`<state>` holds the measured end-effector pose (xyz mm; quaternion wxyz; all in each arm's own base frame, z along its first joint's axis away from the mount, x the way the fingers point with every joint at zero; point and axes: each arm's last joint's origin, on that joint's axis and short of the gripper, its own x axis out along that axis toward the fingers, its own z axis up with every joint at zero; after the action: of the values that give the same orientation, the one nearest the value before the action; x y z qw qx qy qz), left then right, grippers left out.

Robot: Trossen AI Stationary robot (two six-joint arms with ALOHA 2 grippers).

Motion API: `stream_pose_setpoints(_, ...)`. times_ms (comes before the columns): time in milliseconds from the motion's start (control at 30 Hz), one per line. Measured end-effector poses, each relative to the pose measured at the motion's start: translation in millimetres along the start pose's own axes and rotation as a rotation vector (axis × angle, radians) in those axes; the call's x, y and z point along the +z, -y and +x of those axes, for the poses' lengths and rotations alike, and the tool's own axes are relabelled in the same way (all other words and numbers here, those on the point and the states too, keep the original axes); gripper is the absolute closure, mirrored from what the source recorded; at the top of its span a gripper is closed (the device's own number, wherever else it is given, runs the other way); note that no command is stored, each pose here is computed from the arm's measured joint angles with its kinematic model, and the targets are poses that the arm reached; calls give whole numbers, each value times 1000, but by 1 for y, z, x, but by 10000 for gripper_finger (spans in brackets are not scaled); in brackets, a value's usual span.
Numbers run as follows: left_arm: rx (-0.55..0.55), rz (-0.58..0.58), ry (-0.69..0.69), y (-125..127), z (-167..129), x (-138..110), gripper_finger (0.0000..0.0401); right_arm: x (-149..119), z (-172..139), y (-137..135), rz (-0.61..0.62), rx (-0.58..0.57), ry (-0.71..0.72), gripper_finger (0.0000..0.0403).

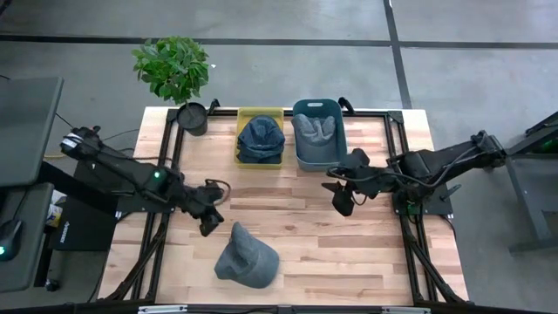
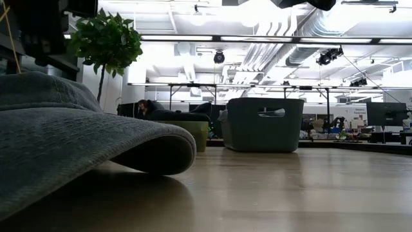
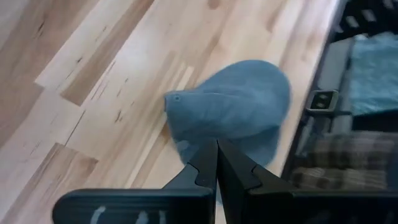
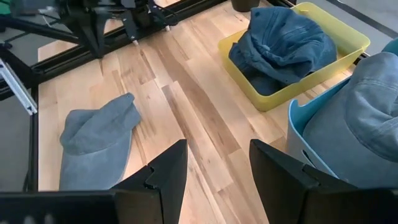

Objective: Pick & Place hat
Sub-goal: Put the gray cap into the blue green bin

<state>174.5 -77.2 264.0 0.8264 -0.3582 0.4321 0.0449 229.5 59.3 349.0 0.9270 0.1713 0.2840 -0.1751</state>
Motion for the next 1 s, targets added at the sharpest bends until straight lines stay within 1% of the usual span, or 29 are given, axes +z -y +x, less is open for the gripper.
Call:
stream_pose_setpoints(200,84,-8,-34,6,25,-7,398,-4,-2,-3,-24,-11,2,236)
stream_pose_setpoints(300,120,-35,-47,5,36,-8,377,-5,-4,-4,-34,-14,0,235)
stream_pose_setpoints(400,143,-50,-58,5,42,-9,330,-7,-4,-4,-45,-16,-12,236)
stream_pose_setpoints(567,185,-76,-46,4,53,-9,220,-10,-6,-5,-59,-20,-27,236)
stream_pose_setpoints(633,206,-67,-57,3,58,-10,181,-10,-6,-5,-59,-20,-27,235)
stream_pose_setpoints(733,224,-30,-71,3,66,-10,143,-10,-6,-5,-60,-15,-30,236)
stream_pose_setpoints(867,239,2,-74,2,71,-11,131,-10,-6,-5,-62,-9,-35,235)
stream_pose_setpoints(1000,218,-17,-76,-11,82,-19,130,-11,-6,-6,-62,1,-43,235)
